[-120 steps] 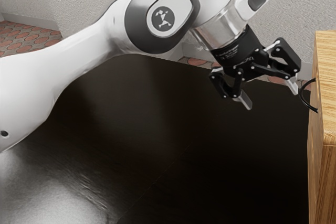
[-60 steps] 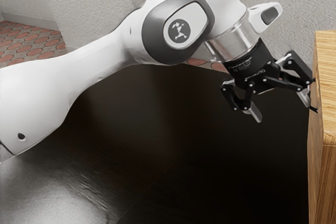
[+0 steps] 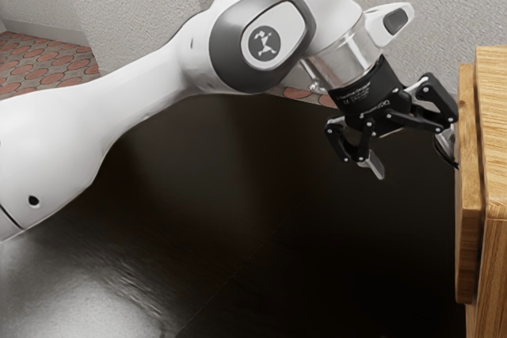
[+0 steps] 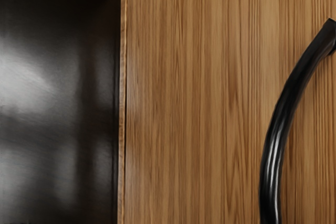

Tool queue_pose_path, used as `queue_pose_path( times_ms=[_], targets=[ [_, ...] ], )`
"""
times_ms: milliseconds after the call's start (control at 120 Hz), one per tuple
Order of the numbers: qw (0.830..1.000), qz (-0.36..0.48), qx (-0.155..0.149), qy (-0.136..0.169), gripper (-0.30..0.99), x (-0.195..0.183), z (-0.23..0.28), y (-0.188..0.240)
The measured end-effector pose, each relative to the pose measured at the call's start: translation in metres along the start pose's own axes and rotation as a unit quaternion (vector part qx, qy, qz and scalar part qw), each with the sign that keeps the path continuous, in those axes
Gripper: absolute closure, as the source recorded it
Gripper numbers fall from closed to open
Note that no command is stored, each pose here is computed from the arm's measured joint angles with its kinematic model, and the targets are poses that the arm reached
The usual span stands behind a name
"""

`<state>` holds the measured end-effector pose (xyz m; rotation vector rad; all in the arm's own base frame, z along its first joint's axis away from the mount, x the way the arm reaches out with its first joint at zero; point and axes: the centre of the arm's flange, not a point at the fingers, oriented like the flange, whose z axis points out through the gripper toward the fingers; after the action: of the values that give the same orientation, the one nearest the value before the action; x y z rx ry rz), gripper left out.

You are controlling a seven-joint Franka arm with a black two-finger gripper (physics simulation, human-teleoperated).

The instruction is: Pull the drawer handle with one arm to open the drawer

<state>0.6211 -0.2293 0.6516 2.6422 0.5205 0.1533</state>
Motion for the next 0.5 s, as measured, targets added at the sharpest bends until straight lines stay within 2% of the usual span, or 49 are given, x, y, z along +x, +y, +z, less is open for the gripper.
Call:
queue_pose_path(
  times_ms=[308, 500],
  targets=[
    [1.0, -0.017, 0.021, 0.0, 0.0, 0.012, -0.011, -0.024],
    [0.998, -0.035, 0.045, 0.007, 0.0, 0.026, -0.034, -0.054]
  ],
)
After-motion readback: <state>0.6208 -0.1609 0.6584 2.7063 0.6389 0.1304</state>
